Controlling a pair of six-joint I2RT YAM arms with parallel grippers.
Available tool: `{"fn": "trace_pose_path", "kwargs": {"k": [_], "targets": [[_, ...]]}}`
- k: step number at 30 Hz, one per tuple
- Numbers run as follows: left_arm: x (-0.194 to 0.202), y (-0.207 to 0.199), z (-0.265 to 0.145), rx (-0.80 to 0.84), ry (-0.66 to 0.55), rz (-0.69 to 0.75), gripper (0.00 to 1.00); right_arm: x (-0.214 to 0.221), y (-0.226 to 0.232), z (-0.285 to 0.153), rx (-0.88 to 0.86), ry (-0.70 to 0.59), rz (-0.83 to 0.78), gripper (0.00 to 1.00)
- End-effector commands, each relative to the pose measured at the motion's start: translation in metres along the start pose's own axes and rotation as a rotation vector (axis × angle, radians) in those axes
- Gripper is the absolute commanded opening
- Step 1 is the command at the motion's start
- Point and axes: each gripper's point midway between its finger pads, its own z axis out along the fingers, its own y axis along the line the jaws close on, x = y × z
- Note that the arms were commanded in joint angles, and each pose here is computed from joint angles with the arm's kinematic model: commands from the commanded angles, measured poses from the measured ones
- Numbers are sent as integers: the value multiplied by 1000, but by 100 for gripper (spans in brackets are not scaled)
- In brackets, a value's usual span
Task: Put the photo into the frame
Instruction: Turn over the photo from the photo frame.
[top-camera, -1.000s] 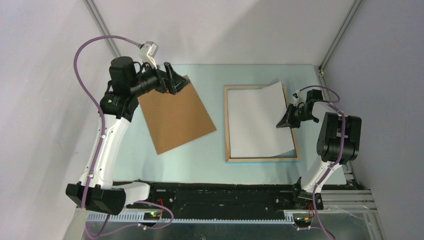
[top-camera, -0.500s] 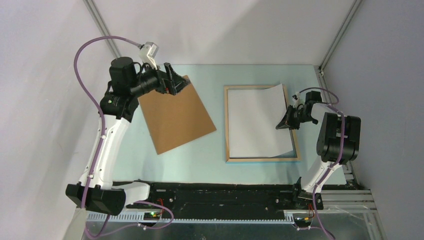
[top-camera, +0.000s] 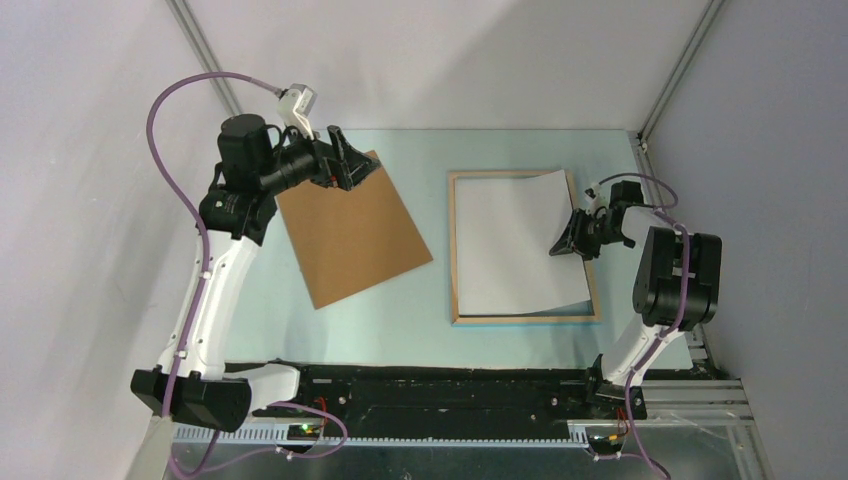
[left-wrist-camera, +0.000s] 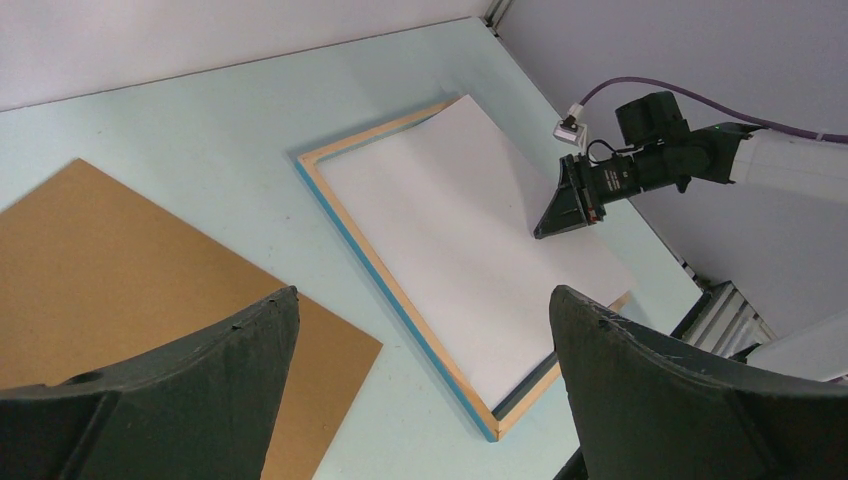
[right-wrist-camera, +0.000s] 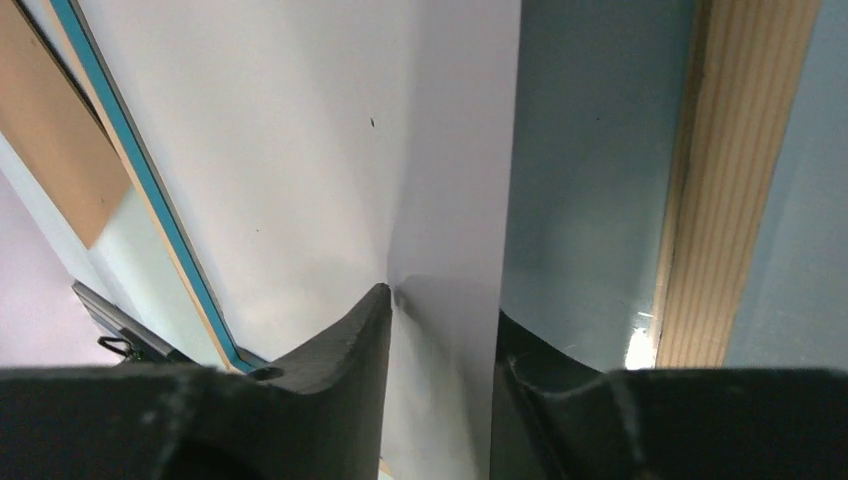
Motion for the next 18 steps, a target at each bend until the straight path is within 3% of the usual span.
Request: {"fn": "trace_pose_path", "kwargs": {"k": [1,5,14,18], "targets": [[-7,-12,-8,29,-32,52,100,-13,7,-11,12,-63,-47,40],[-7,-11,-9,26,-33,55,100,-14,5,-13,31,-70,-58,51],[-6,-8,-12,-3,-42,67,100,-22,-3,-33,139,-124,-114,64],[1,14,-11,-106,-40,65,100,-30,-1,-50,184,-181,-160,70]]}}
